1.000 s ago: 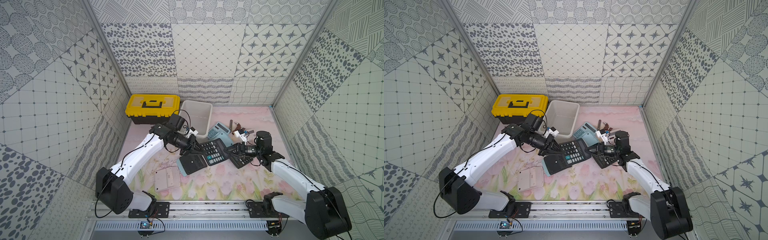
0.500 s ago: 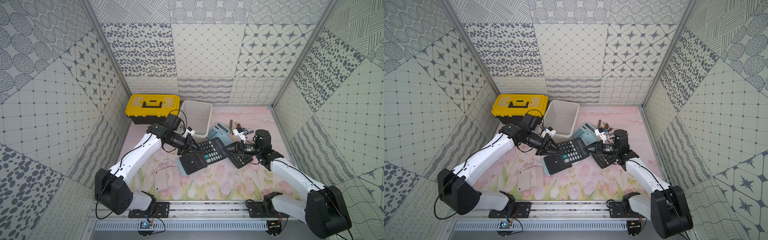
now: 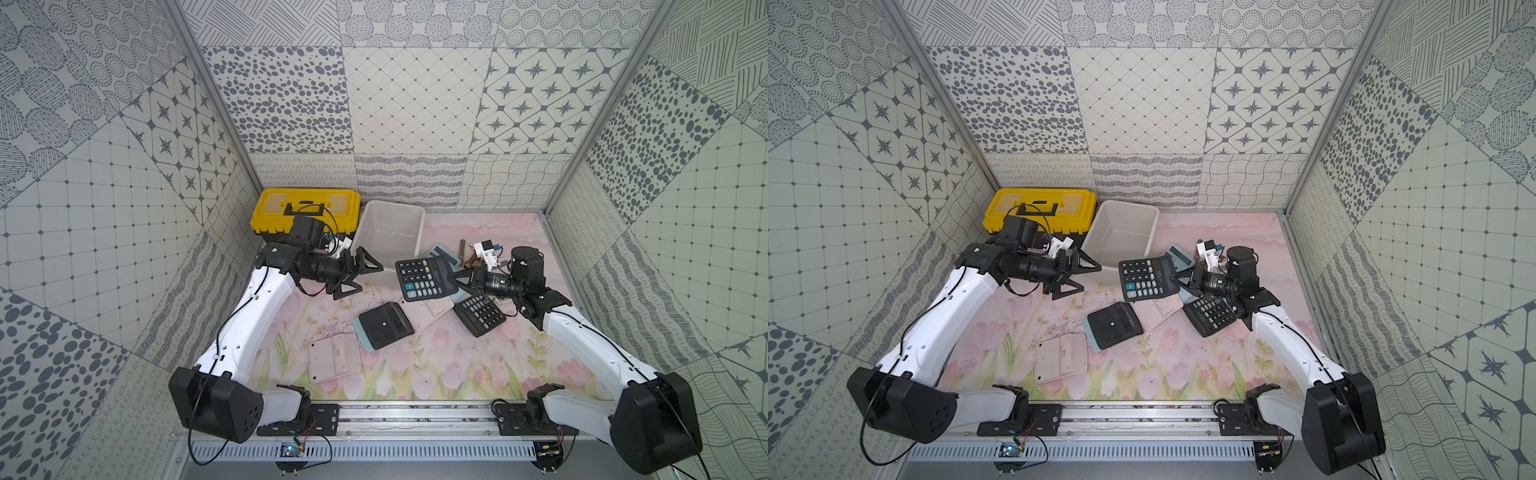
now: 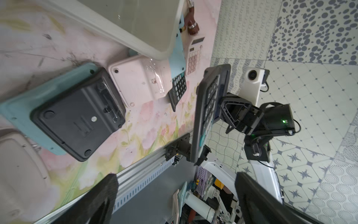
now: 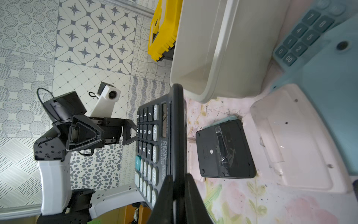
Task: Put the calculator in the storage box
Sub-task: Pick up the calculator at the center of the board, then adjust the storage box at the center of the board.
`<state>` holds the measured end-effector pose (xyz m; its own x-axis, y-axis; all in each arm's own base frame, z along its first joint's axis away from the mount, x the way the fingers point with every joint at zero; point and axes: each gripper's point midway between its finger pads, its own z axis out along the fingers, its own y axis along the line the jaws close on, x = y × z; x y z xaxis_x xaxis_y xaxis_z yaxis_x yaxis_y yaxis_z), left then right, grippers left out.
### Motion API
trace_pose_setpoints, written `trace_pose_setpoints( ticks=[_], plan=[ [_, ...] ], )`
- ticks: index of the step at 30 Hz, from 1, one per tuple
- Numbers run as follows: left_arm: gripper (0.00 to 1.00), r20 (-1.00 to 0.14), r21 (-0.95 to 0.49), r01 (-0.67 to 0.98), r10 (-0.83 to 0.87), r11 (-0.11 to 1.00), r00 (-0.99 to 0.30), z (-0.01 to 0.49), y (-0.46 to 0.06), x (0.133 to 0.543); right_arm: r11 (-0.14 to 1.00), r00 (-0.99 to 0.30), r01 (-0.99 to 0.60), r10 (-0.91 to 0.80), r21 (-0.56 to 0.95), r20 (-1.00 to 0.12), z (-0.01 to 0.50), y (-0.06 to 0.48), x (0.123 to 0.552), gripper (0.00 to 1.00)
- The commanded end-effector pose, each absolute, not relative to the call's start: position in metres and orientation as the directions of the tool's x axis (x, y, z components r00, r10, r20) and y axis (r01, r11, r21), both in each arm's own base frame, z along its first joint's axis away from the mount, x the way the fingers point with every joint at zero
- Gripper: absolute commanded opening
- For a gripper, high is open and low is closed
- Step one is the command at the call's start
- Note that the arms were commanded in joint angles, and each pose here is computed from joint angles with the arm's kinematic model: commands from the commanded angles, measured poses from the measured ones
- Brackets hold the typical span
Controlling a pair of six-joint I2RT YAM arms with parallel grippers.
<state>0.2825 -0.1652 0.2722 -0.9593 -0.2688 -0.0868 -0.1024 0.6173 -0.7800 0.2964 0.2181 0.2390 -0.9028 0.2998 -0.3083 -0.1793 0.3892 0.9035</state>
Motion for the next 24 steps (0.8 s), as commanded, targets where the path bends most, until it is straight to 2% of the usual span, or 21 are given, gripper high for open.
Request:
trace_pose_setpoints(
  ticks=[1, 11, 19, 24],
  plan=[
    [1.00, -0.242, -0.538, -0.195, -0.372, 0.820, -0.896, 0.246, -0.104, 0.309, 0.471, -0.844, -0.180, 0.377, 0.864, -0.381, 0.257, 0.216, 0.327, 0.00],
    [1.00, -0.284, -0.530, -0.301, -0.501, 0.793, -0.818, 0.222, -0.075, 0.382, 0.679, -0.749, -0.016, 0.478, 0.734, -0.458, 0.285, 0.230, 0.391, 0.00],
    [1.00, -0.260, -0.530, -0.303, -0.492, 0.792, -0.831, 0.196, -0.065, 0.438, 0.714, -0.709, 0.049, 0.517, 0.698, -0.479, 0.297, 0.258, 0.437, 0.00],
    [0.98, -0.236, -0.619, -0.212, -0.437, 0.756, -0.868, 0.195, -0.087, 0.455, 0.736, -0.701, 0.081, 0.521, 0.672, -0.487, 0.292, 0.274, 0.463, 0.00]
  ],
)
